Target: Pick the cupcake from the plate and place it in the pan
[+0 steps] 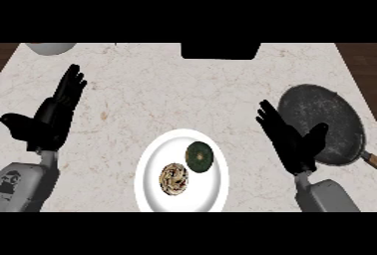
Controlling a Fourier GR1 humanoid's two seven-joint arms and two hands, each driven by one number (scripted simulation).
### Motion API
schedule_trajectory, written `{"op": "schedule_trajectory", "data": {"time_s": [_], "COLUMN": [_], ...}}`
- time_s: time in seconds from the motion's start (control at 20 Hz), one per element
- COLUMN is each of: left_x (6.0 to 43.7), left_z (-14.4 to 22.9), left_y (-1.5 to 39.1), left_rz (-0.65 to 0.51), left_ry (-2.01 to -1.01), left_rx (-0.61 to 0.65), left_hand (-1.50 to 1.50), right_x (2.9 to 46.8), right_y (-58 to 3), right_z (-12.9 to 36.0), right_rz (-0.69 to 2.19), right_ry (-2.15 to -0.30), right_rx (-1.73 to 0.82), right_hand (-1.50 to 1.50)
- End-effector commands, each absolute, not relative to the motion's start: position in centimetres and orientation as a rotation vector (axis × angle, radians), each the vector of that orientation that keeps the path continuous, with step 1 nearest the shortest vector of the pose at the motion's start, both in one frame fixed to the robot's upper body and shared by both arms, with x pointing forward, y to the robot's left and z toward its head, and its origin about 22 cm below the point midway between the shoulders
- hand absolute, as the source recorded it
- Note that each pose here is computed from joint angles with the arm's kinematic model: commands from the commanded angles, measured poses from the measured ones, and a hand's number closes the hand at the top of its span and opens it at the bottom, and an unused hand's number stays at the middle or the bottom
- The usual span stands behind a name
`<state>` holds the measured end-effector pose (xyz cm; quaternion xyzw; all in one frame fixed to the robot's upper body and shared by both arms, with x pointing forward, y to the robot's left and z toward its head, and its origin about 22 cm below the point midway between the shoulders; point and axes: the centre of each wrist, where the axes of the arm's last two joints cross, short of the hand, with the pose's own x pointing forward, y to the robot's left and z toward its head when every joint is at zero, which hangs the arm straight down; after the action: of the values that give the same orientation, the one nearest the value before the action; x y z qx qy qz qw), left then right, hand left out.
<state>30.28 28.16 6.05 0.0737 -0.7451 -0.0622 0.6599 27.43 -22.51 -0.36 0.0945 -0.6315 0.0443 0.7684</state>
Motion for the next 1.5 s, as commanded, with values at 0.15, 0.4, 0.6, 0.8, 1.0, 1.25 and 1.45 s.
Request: {"op": "schedule_trajectory", "data": {"time_s": [0.15, 0.4, 0.6, 0.8, 1.0, 1.25, 1.45], "left_x": [29.1, 27.7, 26.5, 26.9, 27.0, 26.3, 27.1], "left_z": [2.4, 0.0, -0.6, 0.3, 0.6, 0.0, 1.5], "left_y": [23.8, 21.5, 20.2, 21.1, 22.3, 21.0, 21.9], "left_rz": [-0.164, -0.153, -0.114, -0.094, -0.116, -0.089, -0.105], "left_ry": [-1.525, -1.372, -1.35, -1.362, -1.338, -1.323, -1.356], "left_rx": [-0.074, -0.224, -0.264, -0.236, -0.233, -0.244, -0.244], "left_hand": [0.0, 0.0, 0.0, 0.0, 0.0, 0.0, 0.0], "right_x": [30.2, 31.9, 29.1, 27.8, 28.1, 25.2, 23.4], "right_y": [-13.5, -11.9, -6.4, -1.9, -0.6, 4.3, 5.6], "right_z": [6.4, 10.5, 7.2, 7.1, 7.3, 7.0, 7.1], "right_rz": [0.701, 1.146, 1.124, 1.498, 1.834, 2.088, 2.218], "right_ry": [-1.669, -1.966, -2.163, -1.927, -1.59, -1.234, -0.94], "right_rx": [0.172, -0.262, -0.223, -0.308, -0.585, -0.855, -0.929], "right_hand": [1.5, -1.5, -1.5, -1.5, -1.5, -1.5, -1.5]}}
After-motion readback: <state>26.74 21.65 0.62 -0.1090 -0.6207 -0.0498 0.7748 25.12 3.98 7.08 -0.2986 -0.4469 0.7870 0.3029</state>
